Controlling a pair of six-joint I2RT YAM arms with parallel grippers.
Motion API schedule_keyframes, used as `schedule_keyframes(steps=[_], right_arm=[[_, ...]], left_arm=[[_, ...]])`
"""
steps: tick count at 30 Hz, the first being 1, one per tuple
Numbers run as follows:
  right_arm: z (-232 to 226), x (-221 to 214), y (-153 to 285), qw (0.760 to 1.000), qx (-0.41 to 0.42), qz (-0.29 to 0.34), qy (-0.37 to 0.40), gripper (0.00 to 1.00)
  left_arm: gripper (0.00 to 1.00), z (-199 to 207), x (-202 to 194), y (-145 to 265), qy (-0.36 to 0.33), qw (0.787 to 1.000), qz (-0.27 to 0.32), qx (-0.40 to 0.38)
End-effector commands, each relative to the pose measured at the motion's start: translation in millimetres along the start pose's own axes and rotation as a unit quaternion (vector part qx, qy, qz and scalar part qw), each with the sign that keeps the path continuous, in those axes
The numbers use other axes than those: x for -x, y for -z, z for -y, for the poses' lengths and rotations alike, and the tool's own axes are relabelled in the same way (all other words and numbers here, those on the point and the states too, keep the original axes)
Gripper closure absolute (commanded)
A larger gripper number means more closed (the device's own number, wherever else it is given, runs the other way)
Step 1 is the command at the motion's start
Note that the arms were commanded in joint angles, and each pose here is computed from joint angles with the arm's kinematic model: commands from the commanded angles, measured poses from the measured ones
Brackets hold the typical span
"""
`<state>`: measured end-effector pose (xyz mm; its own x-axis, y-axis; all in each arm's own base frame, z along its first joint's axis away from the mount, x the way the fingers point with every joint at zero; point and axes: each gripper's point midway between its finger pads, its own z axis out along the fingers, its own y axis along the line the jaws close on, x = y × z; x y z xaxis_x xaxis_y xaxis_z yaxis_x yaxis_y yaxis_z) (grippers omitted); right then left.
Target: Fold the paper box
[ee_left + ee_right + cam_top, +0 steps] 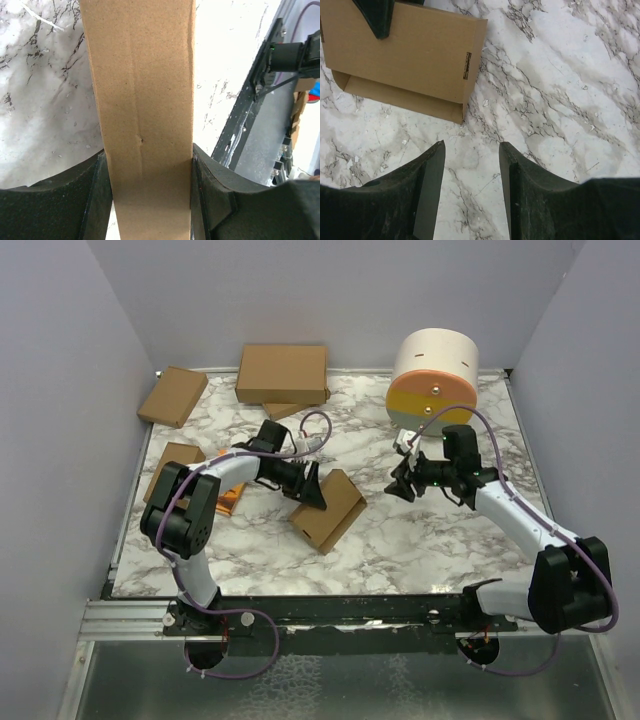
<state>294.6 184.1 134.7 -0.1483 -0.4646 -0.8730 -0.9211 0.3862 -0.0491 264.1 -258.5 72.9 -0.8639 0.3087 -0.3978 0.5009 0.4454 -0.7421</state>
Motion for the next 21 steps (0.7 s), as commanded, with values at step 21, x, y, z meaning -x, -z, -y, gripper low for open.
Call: schedule_keyframes(steps=[21], right_arm=[[11,10,11,0.999,-0.007,0.034,-0.028,0.51]], left_arm=[[0.66,-22,-4,-8,-0.058,0.933,-0.113,0.335]])
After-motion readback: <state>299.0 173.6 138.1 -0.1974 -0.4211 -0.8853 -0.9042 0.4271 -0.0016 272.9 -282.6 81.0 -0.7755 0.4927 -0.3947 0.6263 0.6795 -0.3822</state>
